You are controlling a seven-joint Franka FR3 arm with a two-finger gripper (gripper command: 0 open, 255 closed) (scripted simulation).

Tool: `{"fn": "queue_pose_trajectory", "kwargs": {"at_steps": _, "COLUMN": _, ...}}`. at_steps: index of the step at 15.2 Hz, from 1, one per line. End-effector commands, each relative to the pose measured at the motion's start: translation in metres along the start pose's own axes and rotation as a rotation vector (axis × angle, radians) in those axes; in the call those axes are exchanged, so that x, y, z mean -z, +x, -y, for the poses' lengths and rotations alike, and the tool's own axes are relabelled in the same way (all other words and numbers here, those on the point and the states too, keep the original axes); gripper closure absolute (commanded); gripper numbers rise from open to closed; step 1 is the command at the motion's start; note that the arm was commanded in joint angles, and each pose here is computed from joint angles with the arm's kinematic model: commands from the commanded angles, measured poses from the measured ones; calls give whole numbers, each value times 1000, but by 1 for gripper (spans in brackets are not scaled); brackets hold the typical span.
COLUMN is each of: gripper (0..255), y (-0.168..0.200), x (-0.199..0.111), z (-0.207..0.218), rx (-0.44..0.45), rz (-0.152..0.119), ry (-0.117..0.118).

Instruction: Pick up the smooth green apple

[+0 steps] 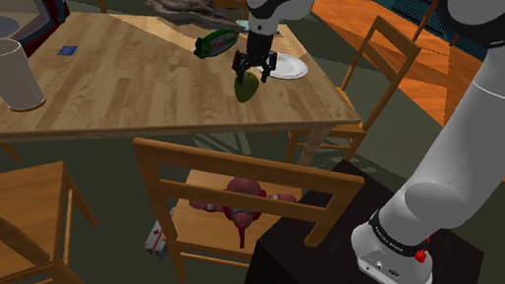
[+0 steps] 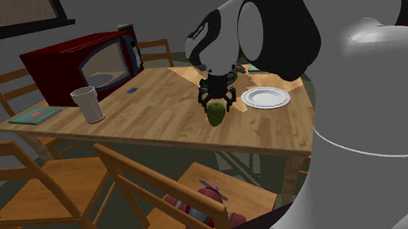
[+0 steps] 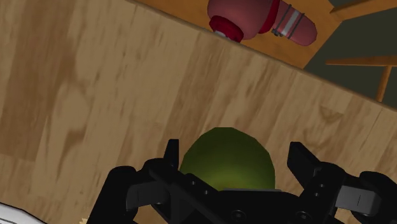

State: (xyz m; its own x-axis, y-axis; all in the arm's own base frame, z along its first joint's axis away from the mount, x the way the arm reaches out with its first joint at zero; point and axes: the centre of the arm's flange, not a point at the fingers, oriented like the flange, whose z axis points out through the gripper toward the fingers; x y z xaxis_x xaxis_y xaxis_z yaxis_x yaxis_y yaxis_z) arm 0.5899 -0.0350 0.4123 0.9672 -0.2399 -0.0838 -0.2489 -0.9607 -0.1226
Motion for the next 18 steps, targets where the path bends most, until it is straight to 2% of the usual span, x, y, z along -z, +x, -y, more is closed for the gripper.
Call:
{"fn": "queue_pose_trajectory", "kwargs": {"at_steps": 1, "gripper": 0, "y": 1, "x": -11, "z": -1, "rx": 0, "rz": 0, "ry": 0}}
{"fn": "queue_pose_trajectory", "kwargs": {"at_steps": 4, "gripper": 0, "y": 2, "x": -19, "z": -2, "rx": 0, "rz": 0, "ry": 0}}
{"fn": "queue_pose_trajectory", "kwargs": {"at_steps": 5, "gripper": 255, "y": 2, "x": -18, "z": -3, "rx": 0, "rz": 0, "ry": 0}}
{"fn": "queue_pose_trajectory", "kwargs": {"at_steps": 14, "gripper": 255, "y": 2, "x": -19, "z": -2, "rx": 0, "rz": 0, "ry": 0}}
{"fn": "queue_pose_trajectory", "kwargs": {"at_steps": 18, "gripper": 255, "y": 0, "x": 2, "z": 0, "rx": 0, "rz": 0, "ry": 0}}
